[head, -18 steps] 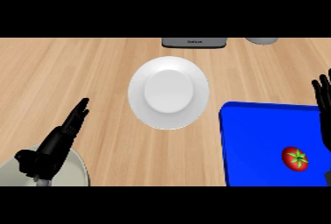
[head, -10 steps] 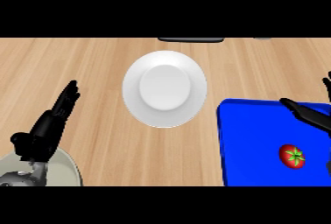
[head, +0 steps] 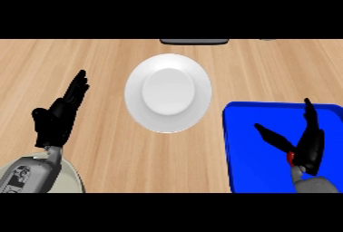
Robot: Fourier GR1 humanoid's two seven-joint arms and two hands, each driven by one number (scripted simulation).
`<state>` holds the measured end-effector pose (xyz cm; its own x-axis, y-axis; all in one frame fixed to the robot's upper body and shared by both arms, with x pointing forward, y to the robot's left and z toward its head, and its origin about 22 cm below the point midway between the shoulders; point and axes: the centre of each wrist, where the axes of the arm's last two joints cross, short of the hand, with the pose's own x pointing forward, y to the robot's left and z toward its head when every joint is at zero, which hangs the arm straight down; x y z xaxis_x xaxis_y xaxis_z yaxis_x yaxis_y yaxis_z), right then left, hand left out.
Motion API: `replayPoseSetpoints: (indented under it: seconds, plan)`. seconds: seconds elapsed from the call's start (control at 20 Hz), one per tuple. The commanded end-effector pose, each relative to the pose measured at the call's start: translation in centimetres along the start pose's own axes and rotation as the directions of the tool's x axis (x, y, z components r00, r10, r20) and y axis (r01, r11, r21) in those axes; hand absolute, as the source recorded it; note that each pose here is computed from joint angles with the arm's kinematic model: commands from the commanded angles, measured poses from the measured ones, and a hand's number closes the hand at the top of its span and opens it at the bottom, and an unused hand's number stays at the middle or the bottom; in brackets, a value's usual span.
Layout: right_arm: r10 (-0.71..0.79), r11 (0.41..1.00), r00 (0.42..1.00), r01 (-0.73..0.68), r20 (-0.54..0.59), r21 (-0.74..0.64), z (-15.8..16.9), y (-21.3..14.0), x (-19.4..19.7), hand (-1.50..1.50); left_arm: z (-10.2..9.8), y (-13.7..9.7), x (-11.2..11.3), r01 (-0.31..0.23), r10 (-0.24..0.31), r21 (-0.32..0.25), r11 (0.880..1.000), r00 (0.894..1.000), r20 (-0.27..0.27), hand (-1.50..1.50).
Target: Pick the tomato from the tray and place it in the plate
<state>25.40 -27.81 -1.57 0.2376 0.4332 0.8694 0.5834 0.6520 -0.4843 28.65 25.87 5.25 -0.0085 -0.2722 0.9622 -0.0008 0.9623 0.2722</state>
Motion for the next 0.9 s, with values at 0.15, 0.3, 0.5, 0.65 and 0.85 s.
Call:
replayPoseSetpoints:
  seconds: [0.15,0.3,0.5,0.65,0.85]
  plan:
    - [0.214,0.969,0.974,-0.203,0.073,-0.138,1.1,-1.4,0.7,-1.50,-0.9,0.2,-1.8,-0.001,0.001,0.009,1.000,1.000,-0.030,0.00]
    - [0.278,0.953,0.958,-0.266,0.066,-0.147,-0.1,-5.0,3.9,-1.50,-0.9,0.8,-1.9,0.008,-0.007,0.031,0.999,0.999,-0.032,0.00]
    - [0.449,0.893,0.888,-0.447,-0.096,0.047,0.5,-6.1,5.2,-1.50,-0.7,1.6,-1.4,0.012,-0.011,0.037,0.999,1.000,-0.024,0.00]
    - [0.536,0.843,0.823,-0.512,-0.188,0.162,0.8,-7.7,6.8,-1.50,-0.7,-0.7,-1.5,0.001,0.000,0.021,1.000,0.999,-0.032,0.00]
    - [0.565,0.823,0.792,-0.521,-0.230,0.227,2.3,-9.0,11.4,-1.50,-1.5,0.8,-1.2,0.004,-0.004,0.019,1.000,1.000,-0.023,0.00]
